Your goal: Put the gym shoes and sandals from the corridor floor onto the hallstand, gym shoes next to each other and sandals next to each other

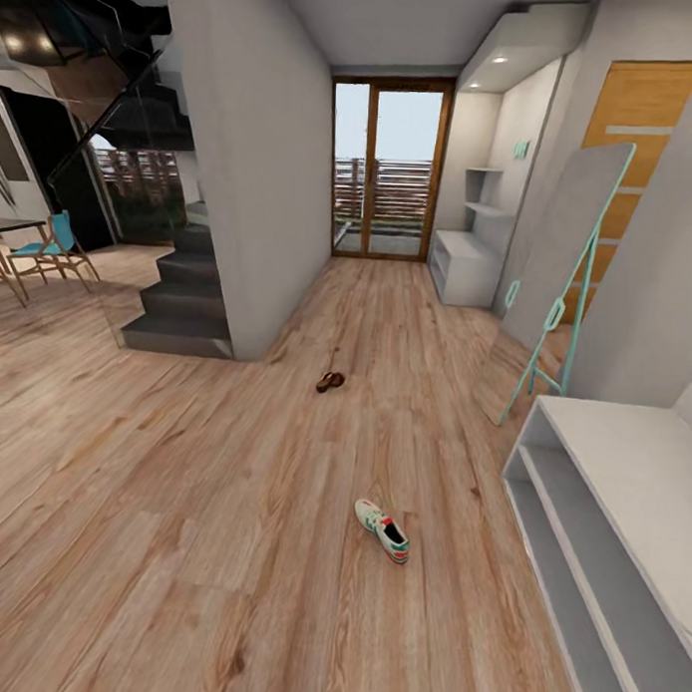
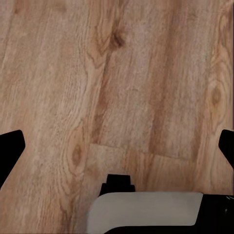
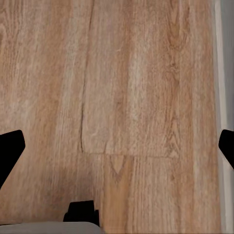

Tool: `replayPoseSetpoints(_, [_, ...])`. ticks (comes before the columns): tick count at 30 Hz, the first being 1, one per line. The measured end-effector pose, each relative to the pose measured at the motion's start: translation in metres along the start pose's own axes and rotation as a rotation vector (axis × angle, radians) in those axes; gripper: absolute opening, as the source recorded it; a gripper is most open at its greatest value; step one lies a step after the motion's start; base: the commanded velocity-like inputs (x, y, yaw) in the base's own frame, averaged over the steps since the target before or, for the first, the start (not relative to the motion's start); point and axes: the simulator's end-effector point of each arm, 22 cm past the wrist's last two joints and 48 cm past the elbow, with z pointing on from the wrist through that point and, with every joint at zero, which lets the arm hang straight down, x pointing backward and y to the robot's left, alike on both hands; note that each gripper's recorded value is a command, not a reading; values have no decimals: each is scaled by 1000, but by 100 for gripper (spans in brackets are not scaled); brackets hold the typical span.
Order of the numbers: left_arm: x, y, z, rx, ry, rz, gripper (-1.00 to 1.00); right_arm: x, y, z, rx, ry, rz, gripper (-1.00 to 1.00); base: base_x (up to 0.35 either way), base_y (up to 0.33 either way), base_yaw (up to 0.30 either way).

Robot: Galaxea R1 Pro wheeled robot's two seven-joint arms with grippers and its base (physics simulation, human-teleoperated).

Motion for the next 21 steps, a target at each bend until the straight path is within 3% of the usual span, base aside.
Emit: replayPoseSetpoints(21, [0, 0, 0, -1, 0, -1, 100, -1, -1, 0, 2, -2, 0, 100, 334, -99, -1])
